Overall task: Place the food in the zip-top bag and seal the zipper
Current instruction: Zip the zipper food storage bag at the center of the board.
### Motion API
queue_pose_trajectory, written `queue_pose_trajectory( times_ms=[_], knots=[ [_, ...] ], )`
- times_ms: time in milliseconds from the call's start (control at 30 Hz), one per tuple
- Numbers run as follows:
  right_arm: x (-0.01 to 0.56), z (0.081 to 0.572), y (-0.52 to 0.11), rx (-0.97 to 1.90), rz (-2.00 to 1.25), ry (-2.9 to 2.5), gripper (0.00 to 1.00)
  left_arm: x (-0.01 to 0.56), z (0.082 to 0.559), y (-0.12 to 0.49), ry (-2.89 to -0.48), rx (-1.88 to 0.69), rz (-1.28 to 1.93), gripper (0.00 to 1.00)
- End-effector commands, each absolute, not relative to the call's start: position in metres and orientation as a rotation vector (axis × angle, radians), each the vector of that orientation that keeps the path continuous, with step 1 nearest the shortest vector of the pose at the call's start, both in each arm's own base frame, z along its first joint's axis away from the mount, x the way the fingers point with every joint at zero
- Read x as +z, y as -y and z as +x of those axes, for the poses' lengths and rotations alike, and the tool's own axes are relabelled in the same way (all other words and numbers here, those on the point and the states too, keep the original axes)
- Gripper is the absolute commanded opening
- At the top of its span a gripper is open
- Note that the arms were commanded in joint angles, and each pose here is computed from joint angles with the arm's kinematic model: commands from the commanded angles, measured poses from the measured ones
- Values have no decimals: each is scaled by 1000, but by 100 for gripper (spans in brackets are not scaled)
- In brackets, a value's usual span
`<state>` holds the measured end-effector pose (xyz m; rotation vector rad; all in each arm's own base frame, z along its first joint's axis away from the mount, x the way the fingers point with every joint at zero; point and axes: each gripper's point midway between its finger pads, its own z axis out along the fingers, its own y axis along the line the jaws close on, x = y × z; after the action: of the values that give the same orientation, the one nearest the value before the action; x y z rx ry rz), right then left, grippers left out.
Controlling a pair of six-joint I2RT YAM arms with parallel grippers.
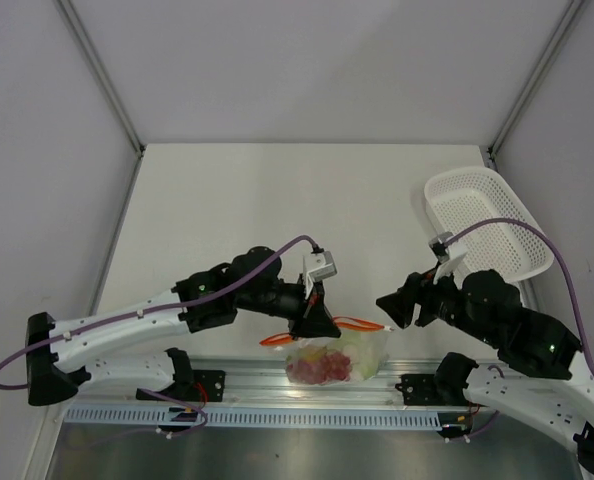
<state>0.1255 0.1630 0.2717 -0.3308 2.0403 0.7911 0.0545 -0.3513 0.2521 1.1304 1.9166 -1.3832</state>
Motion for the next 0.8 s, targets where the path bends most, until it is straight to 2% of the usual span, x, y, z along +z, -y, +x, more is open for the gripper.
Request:
queue_pose_trajectory(
  times_ms=[0, 167, 367, 500, 767],
  knots=[
    [300, 103, -183, 976, -545, -1861, 66, 290, 39, 338, -1788, -1521, 1180, 1],
    [304, 102, -181, 981, -540, -1830, 66, 279, 47, 337, -1886, -1481, 1150, 1],
    [310, 96, -170, 976, -535, -1806, 65, 279, 38, 341, -1880, -1560, 1185, 0],
    [301, 90, -167, 978, -547, -1857, 65, 290, 35, 334, -1841, -1618, 1203, 1],
    [305, 57, -194, 1201, -746, -1822, 66, 329, 38, 322, -1781, -1771, 1173, 1]
  ],
)
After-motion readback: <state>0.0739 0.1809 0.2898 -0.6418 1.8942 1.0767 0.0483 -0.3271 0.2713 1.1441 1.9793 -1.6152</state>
